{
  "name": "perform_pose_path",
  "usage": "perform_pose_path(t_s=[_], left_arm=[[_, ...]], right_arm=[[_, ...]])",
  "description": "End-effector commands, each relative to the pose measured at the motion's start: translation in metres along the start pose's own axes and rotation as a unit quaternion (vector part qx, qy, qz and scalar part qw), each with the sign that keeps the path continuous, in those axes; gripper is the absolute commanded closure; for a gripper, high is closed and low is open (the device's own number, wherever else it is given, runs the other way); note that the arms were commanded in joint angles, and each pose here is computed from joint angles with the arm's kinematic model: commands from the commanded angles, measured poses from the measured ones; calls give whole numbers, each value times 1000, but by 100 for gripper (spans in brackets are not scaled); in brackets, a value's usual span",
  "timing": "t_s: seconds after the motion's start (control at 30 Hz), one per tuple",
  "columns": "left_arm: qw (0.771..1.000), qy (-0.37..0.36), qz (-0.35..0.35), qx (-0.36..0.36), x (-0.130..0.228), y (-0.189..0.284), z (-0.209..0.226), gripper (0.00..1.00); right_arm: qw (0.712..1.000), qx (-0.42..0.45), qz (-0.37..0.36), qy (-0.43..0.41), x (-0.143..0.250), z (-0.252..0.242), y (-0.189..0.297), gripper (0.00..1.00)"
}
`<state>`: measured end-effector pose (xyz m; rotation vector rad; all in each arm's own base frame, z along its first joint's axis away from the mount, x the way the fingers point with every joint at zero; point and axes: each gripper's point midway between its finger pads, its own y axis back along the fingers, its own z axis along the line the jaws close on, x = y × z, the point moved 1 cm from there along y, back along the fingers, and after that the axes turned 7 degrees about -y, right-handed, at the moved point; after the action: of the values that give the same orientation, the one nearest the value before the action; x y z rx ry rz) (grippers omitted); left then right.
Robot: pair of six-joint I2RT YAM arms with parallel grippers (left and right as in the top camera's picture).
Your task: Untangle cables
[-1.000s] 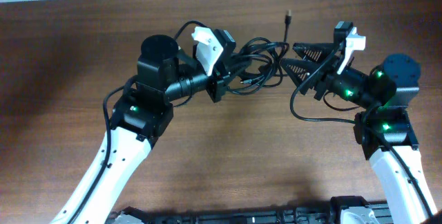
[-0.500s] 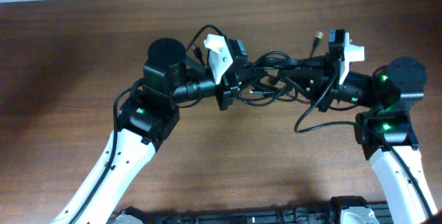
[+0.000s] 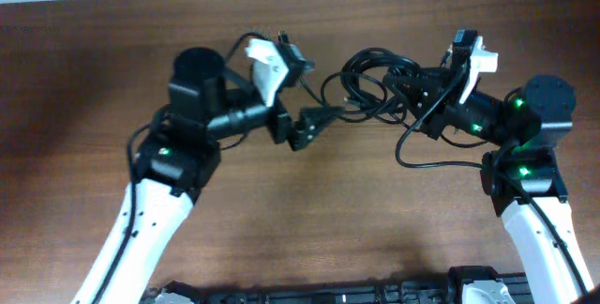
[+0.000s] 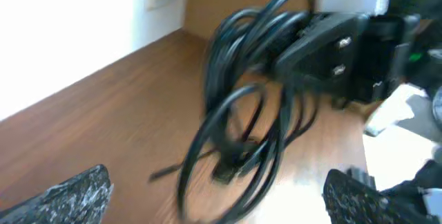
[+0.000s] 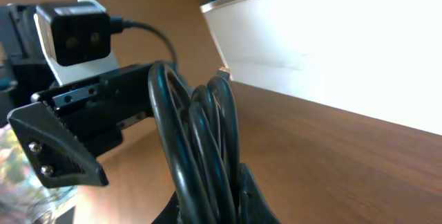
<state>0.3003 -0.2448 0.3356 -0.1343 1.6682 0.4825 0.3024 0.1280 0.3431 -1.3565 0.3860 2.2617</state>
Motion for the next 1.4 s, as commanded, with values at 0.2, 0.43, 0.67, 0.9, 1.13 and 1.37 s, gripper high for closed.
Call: perform_pose_path(t_s=[0.2,0.43,0.67,0.9,1.13,1.37], left_arm=[[998,-2,7,-69,-4,17,15,1],[998,-5,4,-70,-3,10,23,1],[995,8,32,-98,17,-10,40,1],[891,242,62,-380,69,18,113,1],[847,299,126,-420,111,34,109,1],[863,331,175,-338,126,20,79,1]], right_arm=[[1000,-7,-1,6,-3,5,1,96],[998,-64,14,15,-3,26,3,96],[996,-85,20,24,-3,34,4,96],[995,-95,27,24,0,37,5,96],[997,-75,13,25,-5,31,3,96],[998,-54,0,24,-10,24,3,96]])
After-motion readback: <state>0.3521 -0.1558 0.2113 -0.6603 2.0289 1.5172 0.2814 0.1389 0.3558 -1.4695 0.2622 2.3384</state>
